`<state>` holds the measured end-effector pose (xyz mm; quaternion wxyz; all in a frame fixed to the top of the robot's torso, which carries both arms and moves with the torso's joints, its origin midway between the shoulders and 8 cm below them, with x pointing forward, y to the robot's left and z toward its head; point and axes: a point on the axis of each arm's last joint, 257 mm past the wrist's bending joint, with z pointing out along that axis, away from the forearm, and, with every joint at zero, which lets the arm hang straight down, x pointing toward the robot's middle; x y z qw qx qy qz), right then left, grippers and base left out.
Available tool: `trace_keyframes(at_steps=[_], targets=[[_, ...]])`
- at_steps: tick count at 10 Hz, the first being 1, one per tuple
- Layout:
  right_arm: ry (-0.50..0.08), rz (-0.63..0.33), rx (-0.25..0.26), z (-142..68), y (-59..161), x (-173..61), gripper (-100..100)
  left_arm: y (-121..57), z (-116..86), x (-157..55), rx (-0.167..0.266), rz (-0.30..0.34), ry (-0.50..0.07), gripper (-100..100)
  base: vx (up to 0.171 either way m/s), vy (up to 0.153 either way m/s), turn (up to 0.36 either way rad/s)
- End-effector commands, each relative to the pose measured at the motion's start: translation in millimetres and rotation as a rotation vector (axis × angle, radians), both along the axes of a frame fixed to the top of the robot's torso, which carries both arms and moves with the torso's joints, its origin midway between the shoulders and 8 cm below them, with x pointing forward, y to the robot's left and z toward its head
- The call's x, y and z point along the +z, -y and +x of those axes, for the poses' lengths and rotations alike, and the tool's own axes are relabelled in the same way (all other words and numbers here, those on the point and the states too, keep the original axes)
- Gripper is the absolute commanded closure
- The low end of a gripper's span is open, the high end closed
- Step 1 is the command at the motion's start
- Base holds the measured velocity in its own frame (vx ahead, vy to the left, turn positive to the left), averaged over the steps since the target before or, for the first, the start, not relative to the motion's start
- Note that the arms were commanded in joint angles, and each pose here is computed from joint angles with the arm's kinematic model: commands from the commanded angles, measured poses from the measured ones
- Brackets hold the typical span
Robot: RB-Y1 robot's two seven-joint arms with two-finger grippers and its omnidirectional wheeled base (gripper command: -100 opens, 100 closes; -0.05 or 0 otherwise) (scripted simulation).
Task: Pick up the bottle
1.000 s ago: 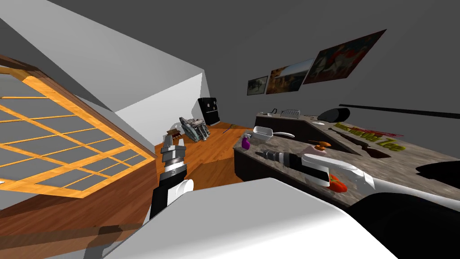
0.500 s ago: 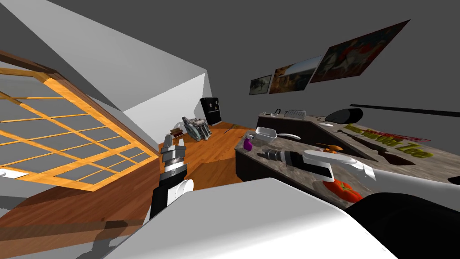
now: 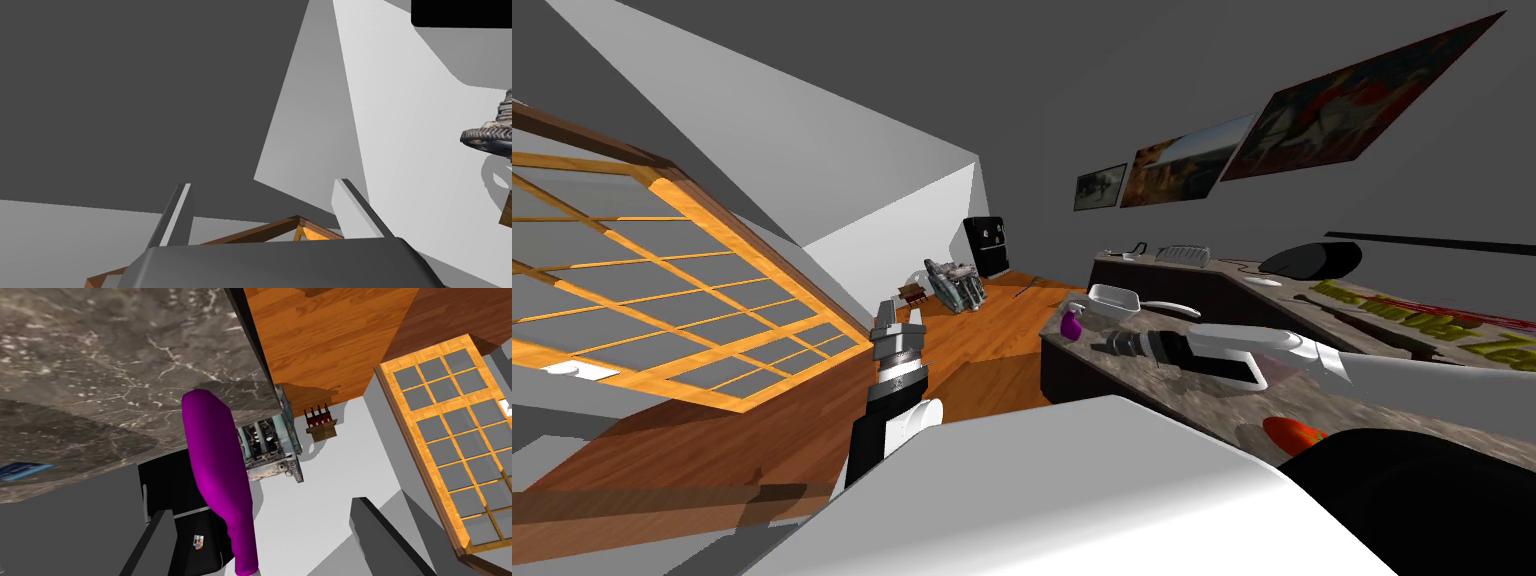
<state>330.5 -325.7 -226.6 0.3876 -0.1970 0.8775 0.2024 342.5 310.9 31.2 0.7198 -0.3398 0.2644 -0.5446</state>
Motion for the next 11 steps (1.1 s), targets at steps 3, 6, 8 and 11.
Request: trace_keyframes(at_steps=[3,6,8,11], targets=[[-0.04,-0.103,0.057,-4,17,-5,-100,0.0,0,0,0.0,0.0,0.0,0,0.051,0.029,0.067],[-0.062,-0.165,0.095,-5,27,-5,-100,0.0,0,0,0.0,0.0,0.0,0,0.042,0.031,0.044],[-0.079,-0.208,0.12,-7,34,-5,-100,0.0,0,0,0.0,0.0,0.0,0,0.031,0.028,0.03],[-0.122,-0.305,0.179,-10,52,-4,-100,0.0,0,0,0.0,0.0,0.0,0,0.052,0.046,0.054]])
